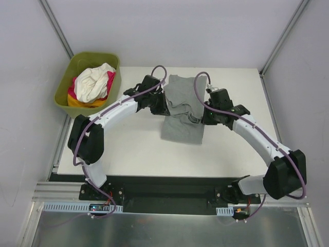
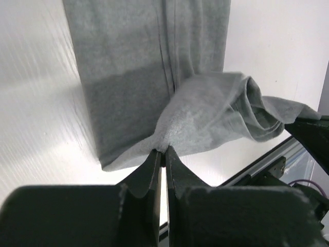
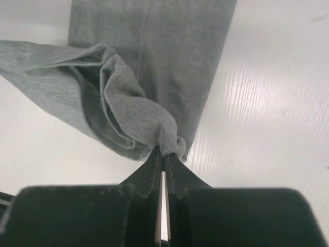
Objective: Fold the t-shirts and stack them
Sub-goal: Fold the folded rectangular tshirt in 1/3 of the way
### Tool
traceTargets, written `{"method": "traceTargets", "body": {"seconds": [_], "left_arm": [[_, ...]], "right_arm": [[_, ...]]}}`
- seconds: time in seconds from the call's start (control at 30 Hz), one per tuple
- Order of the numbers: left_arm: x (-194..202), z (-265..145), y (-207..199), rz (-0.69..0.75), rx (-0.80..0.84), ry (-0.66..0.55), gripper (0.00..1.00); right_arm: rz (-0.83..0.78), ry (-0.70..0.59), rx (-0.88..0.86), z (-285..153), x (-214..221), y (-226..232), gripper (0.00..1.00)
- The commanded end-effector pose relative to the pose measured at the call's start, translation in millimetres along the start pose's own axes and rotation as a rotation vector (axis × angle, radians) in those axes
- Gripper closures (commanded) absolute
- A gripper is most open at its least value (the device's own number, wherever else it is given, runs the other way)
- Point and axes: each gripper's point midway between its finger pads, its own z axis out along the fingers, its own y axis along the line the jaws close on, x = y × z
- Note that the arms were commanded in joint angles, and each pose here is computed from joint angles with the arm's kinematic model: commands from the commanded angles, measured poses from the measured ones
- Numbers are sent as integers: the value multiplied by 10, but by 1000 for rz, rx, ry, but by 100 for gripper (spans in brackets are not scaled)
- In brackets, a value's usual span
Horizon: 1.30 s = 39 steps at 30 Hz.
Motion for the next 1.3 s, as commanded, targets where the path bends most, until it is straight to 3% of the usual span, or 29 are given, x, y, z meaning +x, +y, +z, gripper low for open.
{"method": "traceTargets", "body": {"seconds": [0.0, 0.37, 0.5, 0.67, 0.77, 0.83, 0.87, 0.9, 1.0, 1.27], "left_arm": [[-355, 12, -19, 34, 10, -57, 100], [-851, 417, 267, 23, -63, -92, 99], [-932, 532, 420, 15, -111, -98, 90], [-938, 753, 480, 16, -109, -60, 86], [-995, 833, 538, 23, -135, -66, 82], [-1047, 837, 566, 24, -159, -79, 72], [-1043, 804, 557, 22, -162, -76, 61], [-1051, 770, 537, 24, -159, -81, 37], [-1033, 611, 488, 29, -161, -97, 2], [-505, 190, 488, 0, -172, -51, 1]], "right_arm": [[-34, -61, -54, 101, -474, 78, 99], [73, -56, 2, 623, -964, -262, 98], [102, -42, 8, 803, -1069, -361, 97], [119, -2, 22, 1050, -1048, -460, 90], [134, 30, 10, 1183, -1055, -488, 76], [132, 47, 11, 1169, -1074, -479, 52], [129, 45, 8, 1146, -1082, -470, 34], [122, 38, 1, 1109, -1099, -456, 1], [110, 20, -19, 957, -1099, -413, 1], [58, -3, -186, 621, -694, -171, 3]]}}
